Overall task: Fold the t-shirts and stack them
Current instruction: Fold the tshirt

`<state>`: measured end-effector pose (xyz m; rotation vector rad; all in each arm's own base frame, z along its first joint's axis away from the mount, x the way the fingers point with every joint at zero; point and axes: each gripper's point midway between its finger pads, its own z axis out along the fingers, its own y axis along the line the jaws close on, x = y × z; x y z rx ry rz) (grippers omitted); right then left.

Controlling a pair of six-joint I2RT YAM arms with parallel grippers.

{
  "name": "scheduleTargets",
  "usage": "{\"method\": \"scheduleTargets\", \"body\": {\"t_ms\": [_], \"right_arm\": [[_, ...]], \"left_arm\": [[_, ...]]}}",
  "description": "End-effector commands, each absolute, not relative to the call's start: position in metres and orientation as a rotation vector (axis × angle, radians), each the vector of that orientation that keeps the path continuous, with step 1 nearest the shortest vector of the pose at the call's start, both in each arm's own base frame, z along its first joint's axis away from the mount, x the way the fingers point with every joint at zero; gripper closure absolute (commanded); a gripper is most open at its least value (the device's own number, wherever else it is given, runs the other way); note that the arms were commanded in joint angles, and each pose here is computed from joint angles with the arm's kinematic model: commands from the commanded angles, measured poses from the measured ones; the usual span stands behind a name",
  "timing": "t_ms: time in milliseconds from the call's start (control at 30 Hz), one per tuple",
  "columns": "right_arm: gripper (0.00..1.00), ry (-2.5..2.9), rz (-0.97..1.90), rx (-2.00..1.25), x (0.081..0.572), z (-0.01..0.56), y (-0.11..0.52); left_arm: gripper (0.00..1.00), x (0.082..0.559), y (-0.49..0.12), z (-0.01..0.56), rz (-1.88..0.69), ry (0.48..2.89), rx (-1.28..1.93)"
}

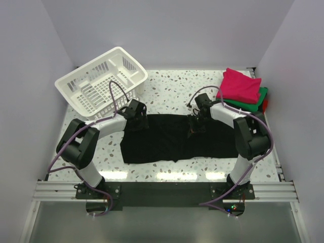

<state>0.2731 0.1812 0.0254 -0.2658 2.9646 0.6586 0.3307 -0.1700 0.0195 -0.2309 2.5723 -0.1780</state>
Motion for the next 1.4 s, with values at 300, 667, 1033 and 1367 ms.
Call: {"method": "scheduleTargets", "body": {"t_ms": [300,667,1033,1367], "right_arm": [[1.00,2.869,0.668,-0.303,0.260,0.088,0.176],[1.00,3.039,0.750,-0.268,0.213,0.094,0.173],[1.00,3.166,0.722,-0.209,0.197,0.050,0.169],[0.52,3.094,0.513,-0.212,0.233,0.059,0.158]], "left_arm": [[0.30,0.321,-0.156,0.011,-0.140,2.605,-0.242],[0.30,0.323,-0.152,0.014,-0.140,2.601,-0.239],[0.30,0.327,-0.155,0.017,-0.154,2.598,-0.212],[0.27,0.347,-0.163,0.060,-0.190,2.497,-0.149]]}}
